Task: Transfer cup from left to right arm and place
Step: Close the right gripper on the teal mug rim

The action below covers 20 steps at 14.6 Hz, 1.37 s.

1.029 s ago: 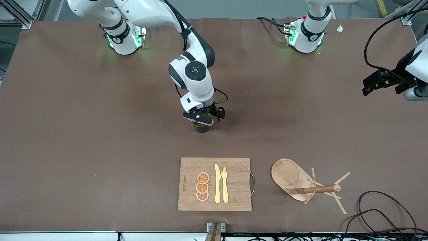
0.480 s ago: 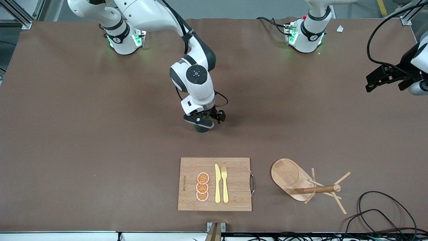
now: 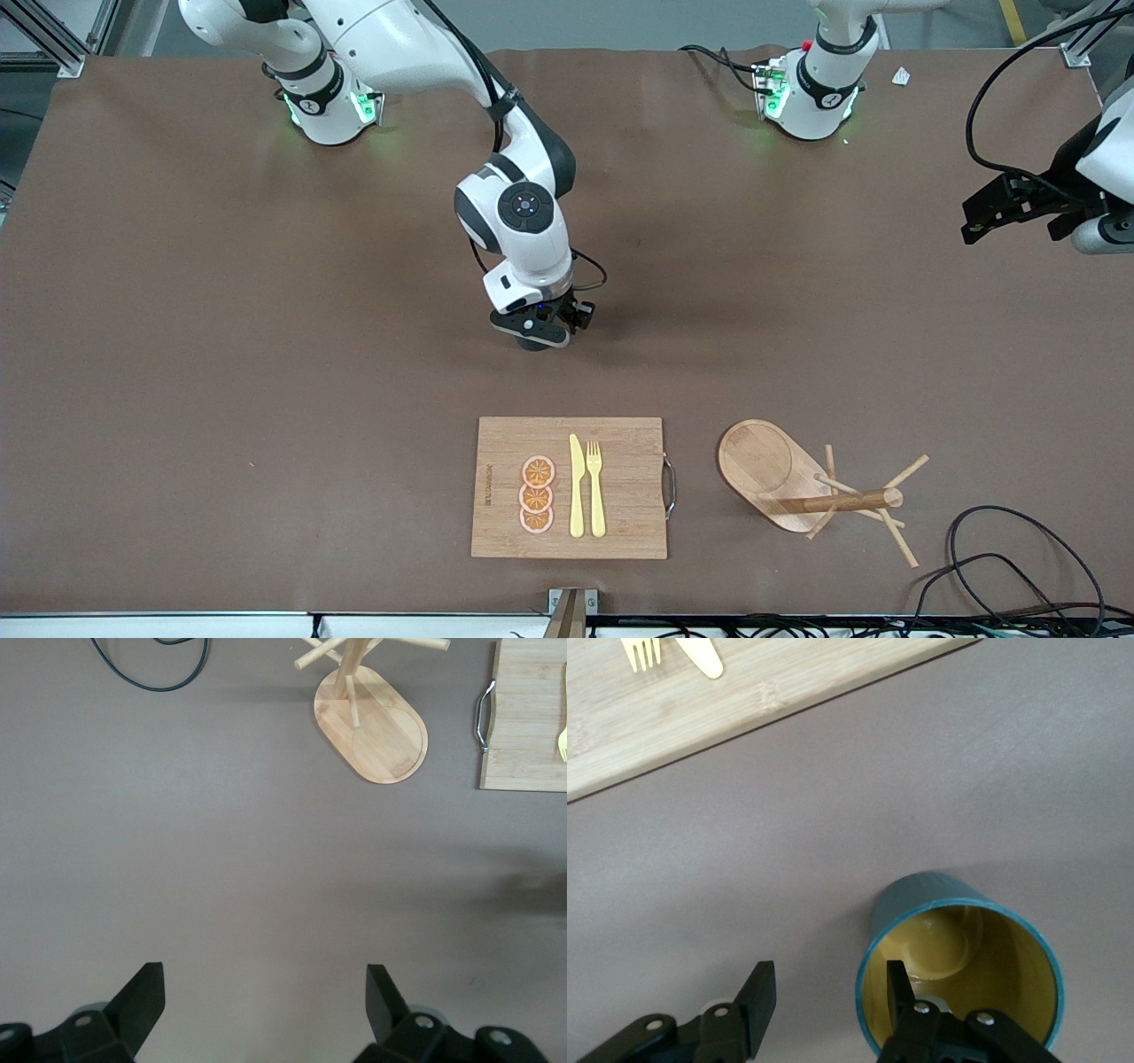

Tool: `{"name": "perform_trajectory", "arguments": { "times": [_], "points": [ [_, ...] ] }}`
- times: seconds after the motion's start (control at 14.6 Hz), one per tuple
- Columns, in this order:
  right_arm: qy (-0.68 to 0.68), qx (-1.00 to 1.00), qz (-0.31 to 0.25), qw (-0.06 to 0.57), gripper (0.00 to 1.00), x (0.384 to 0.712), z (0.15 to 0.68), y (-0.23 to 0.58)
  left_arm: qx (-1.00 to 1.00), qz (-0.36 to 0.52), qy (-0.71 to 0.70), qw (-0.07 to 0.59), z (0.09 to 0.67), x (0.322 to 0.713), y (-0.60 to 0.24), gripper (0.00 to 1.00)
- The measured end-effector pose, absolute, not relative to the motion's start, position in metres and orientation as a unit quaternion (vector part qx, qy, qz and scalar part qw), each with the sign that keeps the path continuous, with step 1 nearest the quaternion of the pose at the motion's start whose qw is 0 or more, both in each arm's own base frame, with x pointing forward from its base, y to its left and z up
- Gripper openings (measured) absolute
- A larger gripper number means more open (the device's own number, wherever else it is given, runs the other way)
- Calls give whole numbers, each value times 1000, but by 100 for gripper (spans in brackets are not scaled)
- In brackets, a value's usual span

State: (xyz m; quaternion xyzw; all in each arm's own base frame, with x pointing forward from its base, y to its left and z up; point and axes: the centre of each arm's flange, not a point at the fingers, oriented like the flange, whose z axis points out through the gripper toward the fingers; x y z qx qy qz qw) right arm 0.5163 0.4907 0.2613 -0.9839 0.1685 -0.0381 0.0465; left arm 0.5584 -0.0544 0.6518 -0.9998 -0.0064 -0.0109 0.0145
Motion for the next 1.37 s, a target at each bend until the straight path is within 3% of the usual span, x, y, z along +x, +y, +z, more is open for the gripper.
{"name": "perform_trajectory", "arguments": {
  "times": [0.07,0.21,0.34,0.48,0.89,1.17,1.37],
  "points": [
    [170,-984,-38,46,54,518,261,489,-1000,-11,-6,14,652,558,-55,100],
    [173,-983,-36,42,31,521,256,485,-1000,-10,-6,15,651,558,-55,100],
    [177,-983,-33,37,24,523,248,480,-1000,-10,-5,15,651,558,-56,100],
    [178,-983,-31,34,10,525,243,478,-1000,-10,-3,15,651,558,-58,100],
    [175,-984,-25,24,5,525,245,477,-1000,-6,1,15,650,557,-62,100],
    [87,-996,16,-28,5,533,275,474,-1000,3,-1,16,648,555,-60,100],
    [8,-998,10,-66,5,534,298,475,-1000,5,-2,16,648,555,-59,100]
  ]
}}
